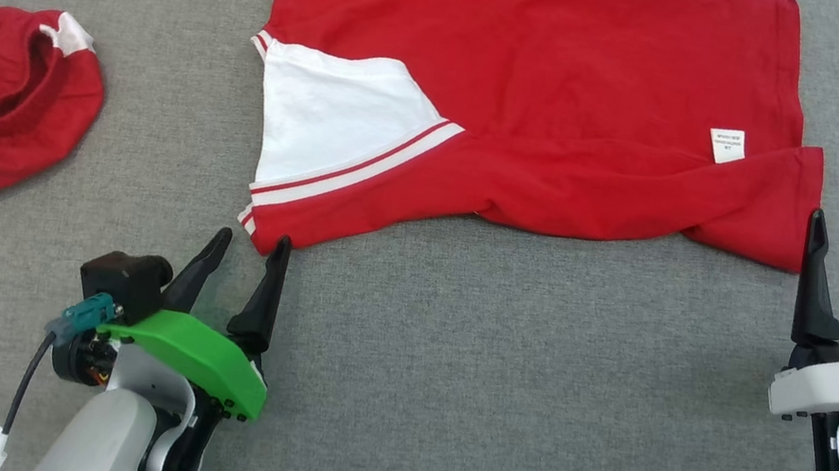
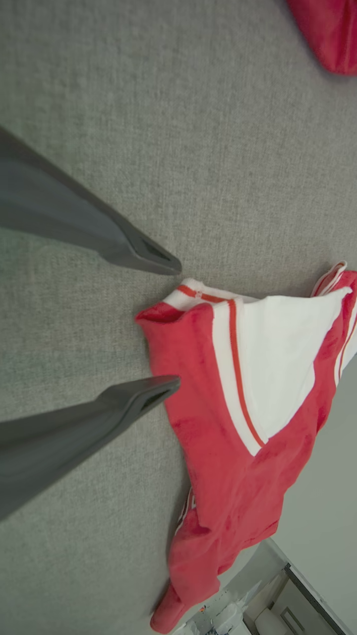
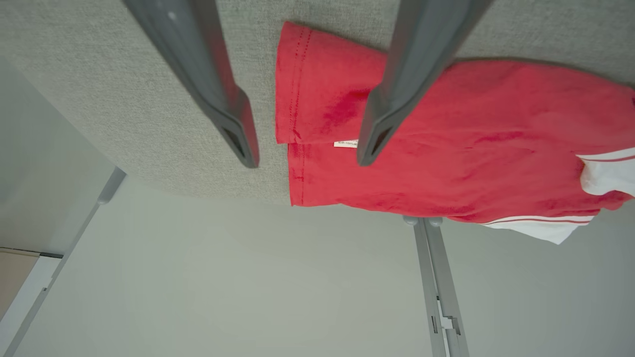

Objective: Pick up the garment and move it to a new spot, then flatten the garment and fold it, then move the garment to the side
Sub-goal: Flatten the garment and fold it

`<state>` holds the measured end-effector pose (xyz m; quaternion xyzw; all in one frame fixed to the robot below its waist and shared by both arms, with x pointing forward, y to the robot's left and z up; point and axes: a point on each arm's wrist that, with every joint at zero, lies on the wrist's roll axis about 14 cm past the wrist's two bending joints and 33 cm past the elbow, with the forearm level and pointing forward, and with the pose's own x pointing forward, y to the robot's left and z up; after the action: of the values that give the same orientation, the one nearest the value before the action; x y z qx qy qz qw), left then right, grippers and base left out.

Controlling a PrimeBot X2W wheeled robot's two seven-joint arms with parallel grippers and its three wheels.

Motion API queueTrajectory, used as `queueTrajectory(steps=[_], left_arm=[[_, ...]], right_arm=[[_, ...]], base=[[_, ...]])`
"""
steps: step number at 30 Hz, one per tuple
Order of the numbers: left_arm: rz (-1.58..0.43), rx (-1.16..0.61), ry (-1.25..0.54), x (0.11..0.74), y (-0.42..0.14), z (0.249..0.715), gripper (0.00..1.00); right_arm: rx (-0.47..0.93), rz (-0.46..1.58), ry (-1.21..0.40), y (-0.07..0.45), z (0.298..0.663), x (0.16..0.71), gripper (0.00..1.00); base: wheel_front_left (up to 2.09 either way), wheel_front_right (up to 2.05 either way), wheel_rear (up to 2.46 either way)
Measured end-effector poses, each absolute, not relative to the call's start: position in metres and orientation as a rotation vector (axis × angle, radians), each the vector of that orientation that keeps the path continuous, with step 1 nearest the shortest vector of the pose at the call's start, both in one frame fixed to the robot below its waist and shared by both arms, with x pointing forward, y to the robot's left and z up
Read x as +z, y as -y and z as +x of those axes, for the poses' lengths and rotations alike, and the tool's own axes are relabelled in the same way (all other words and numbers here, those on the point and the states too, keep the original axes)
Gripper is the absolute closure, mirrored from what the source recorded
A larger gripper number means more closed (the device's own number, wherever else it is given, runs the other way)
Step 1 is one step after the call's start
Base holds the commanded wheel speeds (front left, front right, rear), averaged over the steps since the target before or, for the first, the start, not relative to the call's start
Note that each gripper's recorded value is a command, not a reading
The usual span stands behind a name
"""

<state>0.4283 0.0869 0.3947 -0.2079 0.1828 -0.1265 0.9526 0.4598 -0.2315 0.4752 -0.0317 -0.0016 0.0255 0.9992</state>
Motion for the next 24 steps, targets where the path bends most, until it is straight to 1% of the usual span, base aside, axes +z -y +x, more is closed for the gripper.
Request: queueTrajectory(steps=[4,5,6,8,9,14,18,24], left_arm=[[-0.414,-0.257,-0.416,0.386,-0.083,0.432,0.0],[-0.412,-0.254,-0.426,0.384,-0.083,0.433,0.13],[-0.408,-0.253,-0.429,0.383,-0.083,0.434,0.48],[-0.405,-0.254,-0.429,0.382,-0.083,0.436,0.97],[-0.404,-0.255,-0.43,0.382,-0.083,0.437,1.0],[-0.413,-0.248,-0.415,0.385,-0.086,0.436,1.0],[-0.413,-0.24,-0.39,0.39,-0.094,0.437,1.0],[-0.398,-0.232,-0.386,0.391,-0.103,0.436,1.0]], right_arm=[[0.034,-0.067,0.0,0.238,0.458,0.475,0.0],[0.031,-0.067,-0.003,0.239,0.457,0.474,0.0],[0.028,-0.066,-0.007,0.24,0.457,0.472,0.0],[0.019,-0.053,-0.015,0.242,0.456,0.469,0.0],[0.015,-0.046,-0.022,0.242,0.455,0.467,0.0],[-0.004,0.043,-0.091,0.241,0.447,0.443,0.0],[-0.064,0.256,-0.14,0.238,0.443,0.421,0.0],[-0.089,0.345,-0.227,0.241,0.448,0.394,0.0]], base=[[0.0,0.0,0.0],[0.0,0.0,0.0],[0.0,0.0,0.0],[0.0,0.0,0.0],[0.0,0.0,0.0],[0.0,0.0,0.0],[0.0,0.0,0.0],[0.0,0.0,0.0]])
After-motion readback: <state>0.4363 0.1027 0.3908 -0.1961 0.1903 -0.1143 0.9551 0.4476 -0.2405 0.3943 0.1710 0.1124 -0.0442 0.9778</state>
